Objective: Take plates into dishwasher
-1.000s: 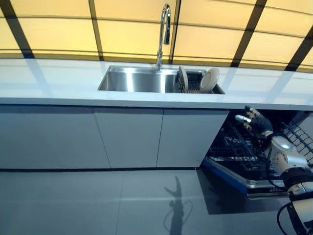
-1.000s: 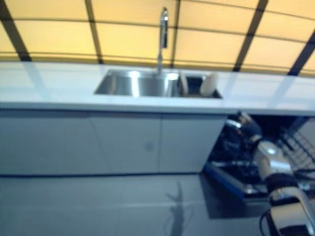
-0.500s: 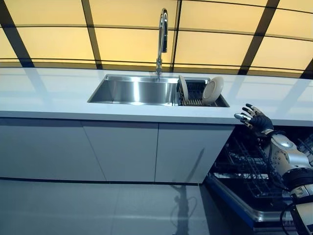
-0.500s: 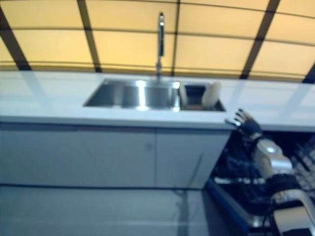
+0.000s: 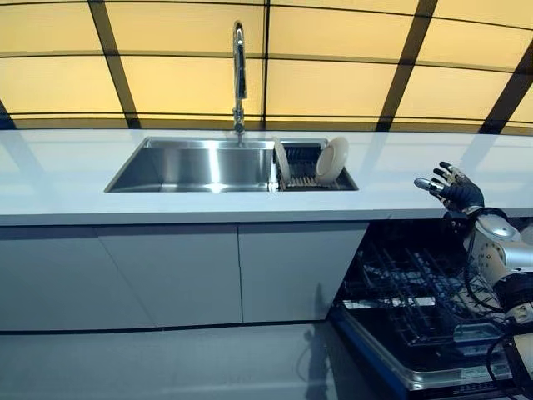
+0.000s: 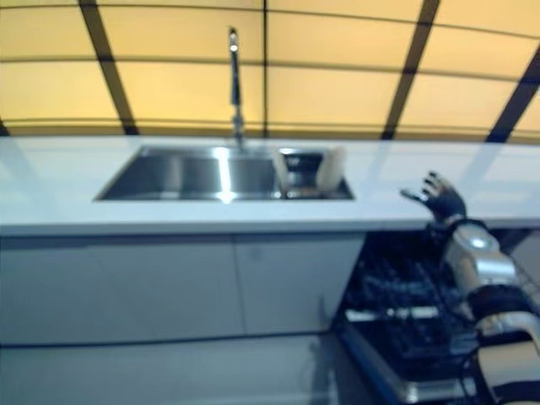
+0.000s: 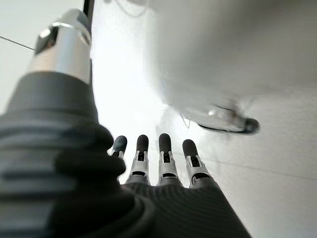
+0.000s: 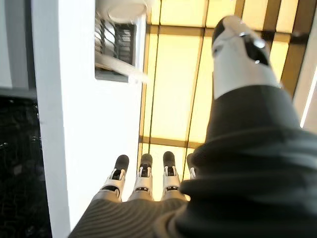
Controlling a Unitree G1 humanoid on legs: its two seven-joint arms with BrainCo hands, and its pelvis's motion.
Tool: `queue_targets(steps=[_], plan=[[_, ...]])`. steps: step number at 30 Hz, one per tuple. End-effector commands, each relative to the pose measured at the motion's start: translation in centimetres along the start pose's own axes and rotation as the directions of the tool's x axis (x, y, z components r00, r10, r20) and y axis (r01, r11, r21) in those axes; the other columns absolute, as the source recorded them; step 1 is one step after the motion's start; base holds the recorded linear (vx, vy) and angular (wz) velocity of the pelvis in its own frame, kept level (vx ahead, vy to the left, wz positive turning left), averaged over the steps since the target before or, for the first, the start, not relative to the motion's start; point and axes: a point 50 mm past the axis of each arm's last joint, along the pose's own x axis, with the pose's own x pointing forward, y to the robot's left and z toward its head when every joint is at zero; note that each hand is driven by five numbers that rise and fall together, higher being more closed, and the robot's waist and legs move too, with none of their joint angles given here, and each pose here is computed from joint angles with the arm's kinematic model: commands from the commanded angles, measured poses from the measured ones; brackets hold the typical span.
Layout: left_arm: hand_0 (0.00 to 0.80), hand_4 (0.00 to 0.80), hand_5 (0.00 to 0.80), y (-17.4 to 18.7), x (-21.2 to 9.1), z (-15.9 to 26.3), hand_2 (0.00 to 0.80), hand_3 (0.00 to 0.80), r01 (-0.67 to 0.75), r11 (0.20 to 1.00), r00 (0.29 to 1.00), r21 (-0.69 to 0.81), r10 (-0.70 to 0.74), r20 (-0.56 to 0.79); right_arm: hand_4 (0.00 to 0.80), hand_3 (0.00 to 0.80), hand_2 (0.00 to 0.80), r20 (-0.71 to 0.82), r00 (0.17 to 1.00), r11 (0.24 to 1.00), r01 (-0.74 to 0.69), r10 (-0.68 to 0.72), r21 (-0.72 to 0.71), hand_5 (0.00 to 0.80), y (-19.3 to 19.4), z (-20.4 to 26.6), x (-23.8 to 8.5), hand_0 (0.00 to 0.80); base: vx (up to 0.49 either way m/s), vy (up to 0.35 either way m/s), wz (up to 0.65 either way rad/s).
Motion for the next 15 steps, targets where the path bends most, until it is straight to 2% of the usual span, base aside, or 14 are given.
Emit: queue_targets(steps=[1, 3, 7, 15], plan=[[0.0, 0.0, 0.0, 1.5, -0.3, 0.8, 0.0, 0.0, -0.021, 0.998, 0.999, 0.051, 0.02, 0.031, 0.0, 0.0, 0.0, 0.141, 0.99, 0.998, 0.008, 0.0, -0.055, 0.0, 0.9, 3.5, 0.4, 0.0, 0.185, 0.168, -0.72], [0.0, 0.0, 0.0, 1.2, -0.2, 1.3, 0.0, 0.0, -0.018, 0.999, 0.999, 0.051, 0.016, 0.032, 0.0, 0.0, 0.0, 0.154, 0.987, 0.999, -0.048, 0.048, -0.003, 0.0, 1.5, 4.1, 0.4, 0.0, 0.095, 0.161, -0.37], [0.0, 0.0, 0.0, 0.1, 0.0, 2.3, 0.0, 0.0, 0.0, 0.999, 0.998, 0.049, -0.003, 0.058, 0.0, 0.0, 0.0, 0.128, 0.991, 0.999, -0.046, 0.048, -0.02, 0.0, -0.1, 2.9, 0.4, 0.0, 0.124, 0.096, -0.34], [0.0, 0.0, 0.0, 0.3, -0.1, 1.9, 0.0, 0.0, 0.009, 0.997, 0.999, 0.073, -0.013, 0.053, 0.0, 0.0, 0.0, 0.127, 0.99, 0.998, -0.067, 0.069, -0.019, 0.0, 0.1, 2.5, 0.1, 0.0, 0.095, 0.04, 0.08]])
